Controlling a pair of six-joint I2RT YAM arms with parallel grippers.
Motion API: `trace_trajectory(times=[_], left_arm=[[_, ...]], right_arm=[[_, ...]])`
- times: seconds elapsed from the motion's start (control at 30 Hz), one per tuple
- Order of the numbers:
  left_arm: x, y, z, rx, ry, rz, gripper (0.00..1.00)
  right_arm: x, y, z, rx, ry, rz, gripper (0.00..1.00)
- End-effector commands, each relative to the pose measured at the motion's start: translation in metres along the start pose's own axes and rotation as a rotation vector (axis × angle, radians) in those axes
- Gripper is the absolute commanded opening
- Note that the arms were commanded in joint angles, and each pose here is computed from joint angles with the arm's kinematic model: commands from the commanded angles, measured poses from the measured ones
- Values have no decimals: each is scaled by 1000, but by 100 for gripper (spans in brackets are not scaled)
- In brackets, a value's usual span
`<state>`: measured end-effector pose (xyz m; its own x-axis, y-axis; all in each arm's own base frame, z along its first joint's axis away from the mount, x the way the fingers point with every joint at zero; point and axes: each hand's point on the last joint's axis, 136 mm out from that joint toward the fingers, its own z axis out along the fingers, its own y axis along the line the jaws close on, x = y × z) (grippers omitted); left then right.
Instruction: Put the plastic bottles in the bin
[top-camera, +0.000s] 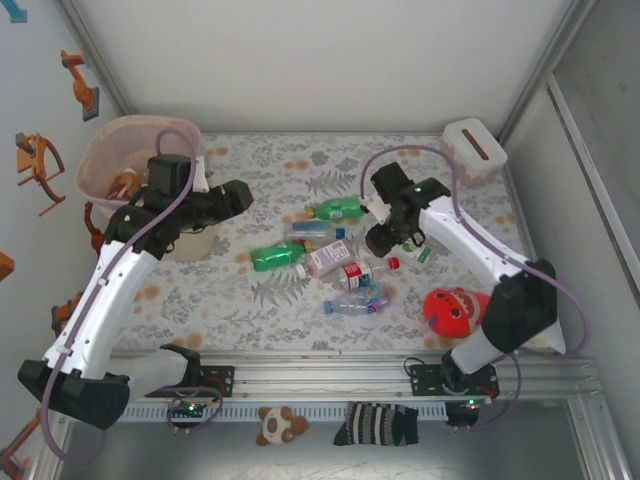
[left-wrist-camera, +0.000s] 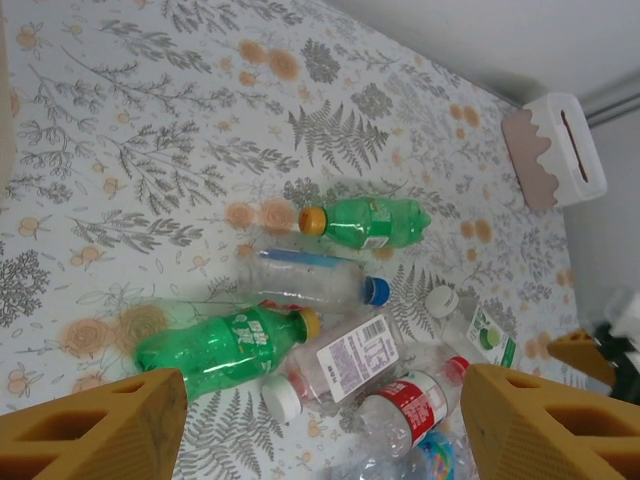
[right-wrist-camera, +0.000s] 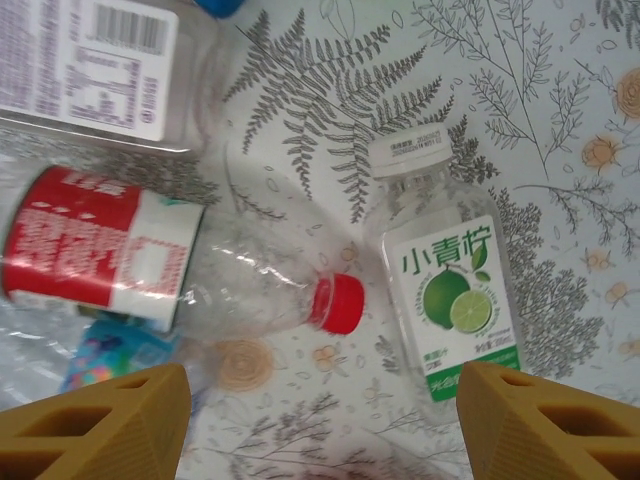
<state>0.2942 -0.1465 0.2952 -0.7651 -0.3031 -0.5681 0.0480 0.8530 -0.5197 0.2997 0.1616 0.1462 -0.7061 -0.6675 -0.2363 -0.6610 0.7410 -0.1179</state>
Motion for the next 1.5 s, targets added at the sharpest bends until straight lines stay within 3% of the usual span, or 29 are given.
trace_trajectory(times=[0.0,0.43,0.77,1.1,1.47], left_arm=[[6,-4,-3,31,2,35,73],[10,0,-14,37,-36,20,74],[9,3,-22,31,-72,14,75],[8,6,-28,22,-99,11,76],[5,4,-34,35,-125,25,76]], right_arm=[[-6,-16,13,76,82,-139,70],[-28,-40,86,53,254,-205,70],[-9,-40,127,-18,360,-210,66],[-1,-45,142,-18,394,-235,59],[-5,-53,132,17,352,-205,49]])
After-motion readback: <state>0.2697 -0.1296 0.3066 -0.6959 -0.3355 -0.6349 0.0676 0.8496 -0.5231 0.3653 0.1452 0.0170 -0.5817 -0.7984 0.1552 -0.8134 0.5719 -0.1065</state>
